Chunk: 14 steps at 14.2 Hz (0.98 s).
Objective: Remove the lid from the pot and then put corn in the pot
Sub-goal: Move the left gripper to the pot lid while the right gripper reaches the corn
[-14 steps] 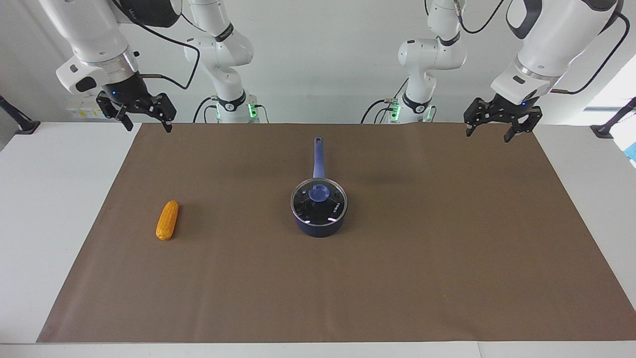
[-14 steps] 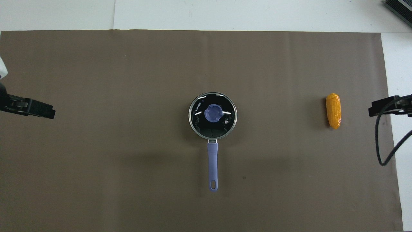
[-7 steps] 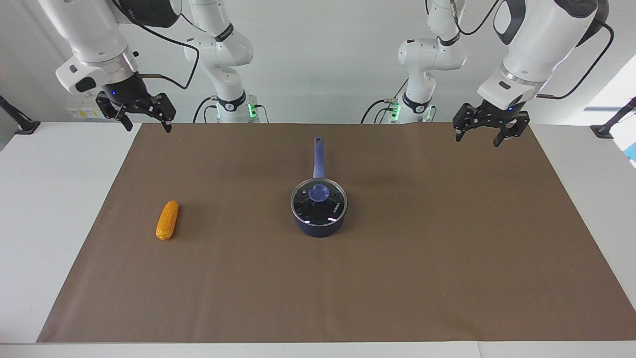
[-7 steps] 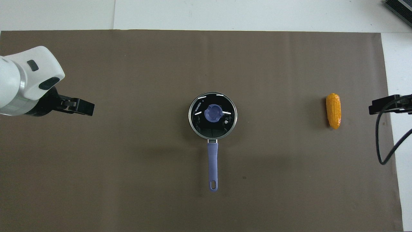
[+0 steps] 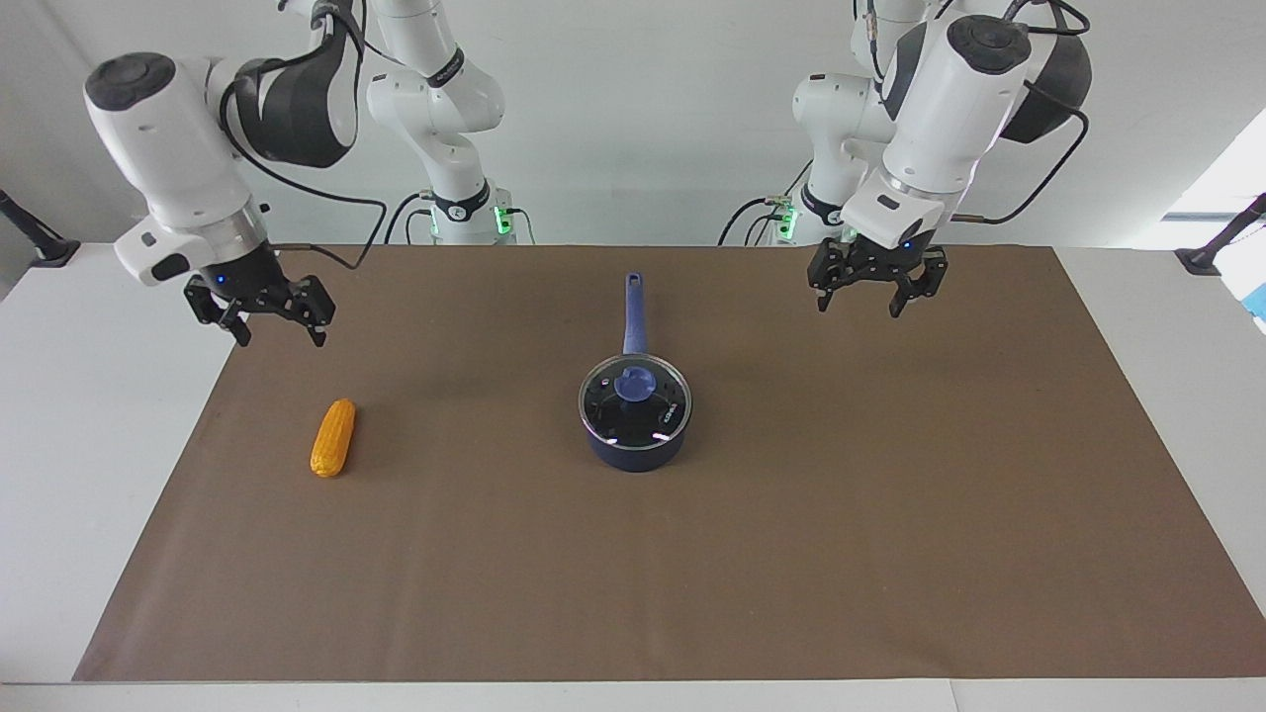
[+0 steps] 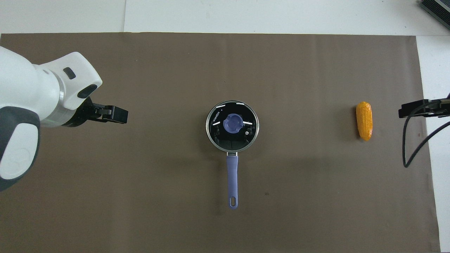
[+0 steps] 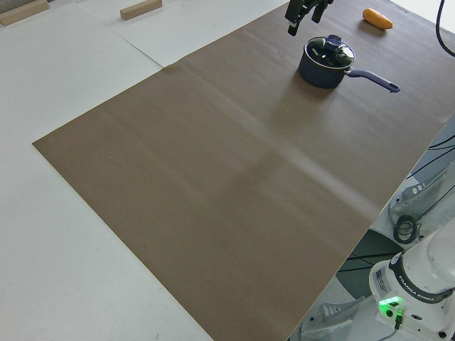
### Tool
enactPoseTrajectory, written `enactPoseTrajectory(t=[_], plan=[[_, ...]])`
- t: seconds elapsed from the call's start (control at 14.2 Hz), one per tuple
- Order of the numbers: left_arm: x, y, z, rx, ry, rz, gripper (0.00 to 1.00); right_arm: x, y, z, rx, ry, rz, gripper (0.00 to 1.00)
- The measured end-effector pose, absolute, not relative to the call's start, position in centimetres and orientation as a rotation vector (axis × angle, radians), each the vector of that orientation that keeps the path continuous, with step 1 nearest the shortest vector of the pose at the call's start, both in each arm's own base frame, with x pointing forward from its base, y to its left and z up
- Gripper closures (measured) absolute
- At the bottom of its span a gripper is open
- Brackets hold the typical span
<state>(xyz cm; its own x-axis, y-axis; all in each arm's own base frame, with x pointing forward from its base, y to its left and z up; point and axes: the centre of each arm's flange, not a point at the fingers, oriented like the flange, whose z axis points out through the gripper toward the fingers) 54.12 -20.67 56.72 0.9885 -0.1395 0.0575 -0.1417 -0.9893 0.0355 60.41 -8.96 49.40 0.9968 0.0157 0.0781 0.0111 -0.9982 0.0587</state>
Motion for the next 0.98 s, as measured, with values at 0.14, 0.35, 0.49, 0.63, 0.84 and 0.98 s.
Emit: enactPoseTrajectory(t=[0.14, 0.35, 0.49, 0.63, 0.84, 0.98], plan=[[54.2, -22.2, 56.0, 3.091, -0.187, 0.098, 0.00, 62.4, -10.5, 44.6, 3.070, 0.003, 0.125, 0.00], [53.9, -25.1, 54.9, 3.089, -0.136, 0.112, 0.00, 63.9, -10.8, 39.2, 3.077, -0.006, 0.121, 0.00], [53.5, -26.8, 54.1, 3.096, -0.149, 0.103, 0.00, 64.0, -10.6, 36.4, 3.086, -0.012, 0.118, 0.00], [53.1, -28.6, 53.0, 3.118, -0.132, 0.095, 0.00, 63.3, -10.6, 34.3, 3.091, -0.016, 0.088, 0.00], [52.8, -32.2, 50.2, 3.149, -0.063, 0.084, 0.00, 62.3, -10.9, 32.1, 3.094, -0.030, 0.072, 0.00], [53.0, -34.1, 48.6, 3.151, -0.017, 0.079, 0.00, 61.9, -11.0, 31.4, 3.097, -0.036, 0.054, 0.00]])
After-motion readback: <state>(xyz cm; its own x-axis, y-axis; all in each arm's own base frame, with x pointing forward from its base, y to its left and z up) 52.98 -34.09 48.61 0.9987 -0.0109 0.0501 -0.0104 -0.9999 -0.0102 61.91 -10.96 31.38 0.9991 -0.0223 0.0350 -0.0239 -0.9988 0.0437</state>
